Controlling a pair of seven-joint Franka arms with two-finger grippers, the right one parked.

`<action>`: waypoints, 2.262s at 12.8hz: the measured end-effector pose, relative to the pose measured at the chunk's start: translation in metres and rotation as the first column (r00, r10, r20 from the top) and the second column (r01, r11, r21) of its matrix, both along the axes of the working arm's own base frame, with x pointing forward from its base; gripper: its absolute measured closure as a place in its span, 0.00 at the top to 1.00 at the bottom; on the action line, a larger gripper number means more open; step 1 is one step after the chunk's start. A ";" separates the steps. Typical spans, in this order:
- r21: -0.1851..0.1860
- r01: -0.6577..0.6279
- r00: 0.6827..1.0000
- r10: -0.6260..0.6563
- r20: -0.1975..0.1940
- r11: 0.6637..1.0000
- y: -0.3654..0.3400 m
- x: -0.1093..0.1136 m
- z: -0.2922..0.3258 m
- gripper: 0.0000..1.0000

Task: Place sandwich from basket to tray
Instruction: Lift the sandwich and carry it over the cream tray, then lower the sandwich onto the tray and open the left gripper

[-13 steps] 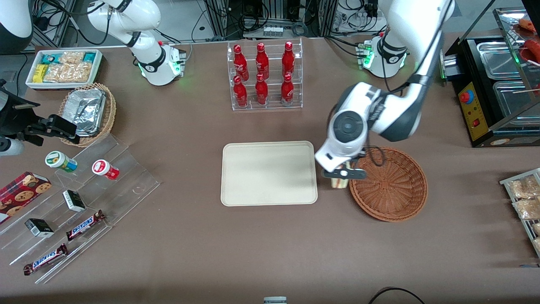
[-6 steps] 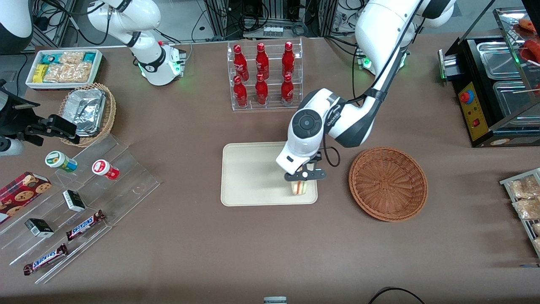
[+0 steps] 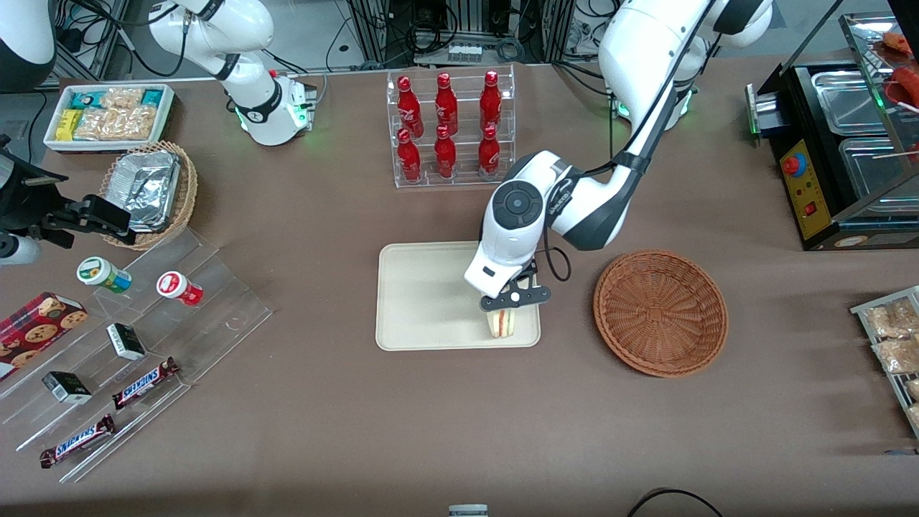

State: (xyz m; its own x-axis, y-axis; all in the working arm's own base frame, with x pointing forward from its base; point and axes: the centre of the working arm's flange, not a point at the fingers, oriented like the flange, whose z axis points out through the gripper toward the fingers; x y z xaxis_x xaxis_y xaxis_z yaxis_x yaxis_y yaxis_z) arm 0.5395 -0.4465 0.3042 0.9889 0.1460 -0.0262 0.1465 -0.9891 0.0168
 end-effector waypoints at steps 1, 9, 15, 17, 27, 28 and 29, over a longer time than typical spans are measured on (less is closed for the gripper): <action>0.012 0.010 1.000 -0.009 -0.007 1.000 -0.003 -0.003 -0.009 0.14; 0.122 0.152 0.986 -0.140 -0.095 0.981 -0.022 -0.036 -0.057 0.14; 0.136 0.174 0.981 -0.159 -0.114 0.975 -0.020 -0.036 -0.057 0.14; 0.137 0.174 0.981 -0.159 -0.115 0.975 -0.020 -0.036 -0.058 0.14; 0.143 0.147 0.984 -0.130 -0.118 0.979 -0.021 -0.034 -0.068 0.75; 0.140 0.143 0.985 -0.127 -0.114 0.980 -0.022 -0.033 -0.066 0.84; 0.138 0.139 0.986 -0.125 -0.110 0.981 -0.023 -0.032 -0.064 0.96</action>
State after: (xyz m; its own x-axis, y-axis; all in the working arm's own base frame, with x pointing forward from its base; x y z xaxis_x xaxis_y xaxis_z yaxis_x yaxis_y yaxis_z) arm 0.5077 -0.4693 0.2399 0.9931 0.0239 -0.1148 0.0080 -0.9906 -0.1364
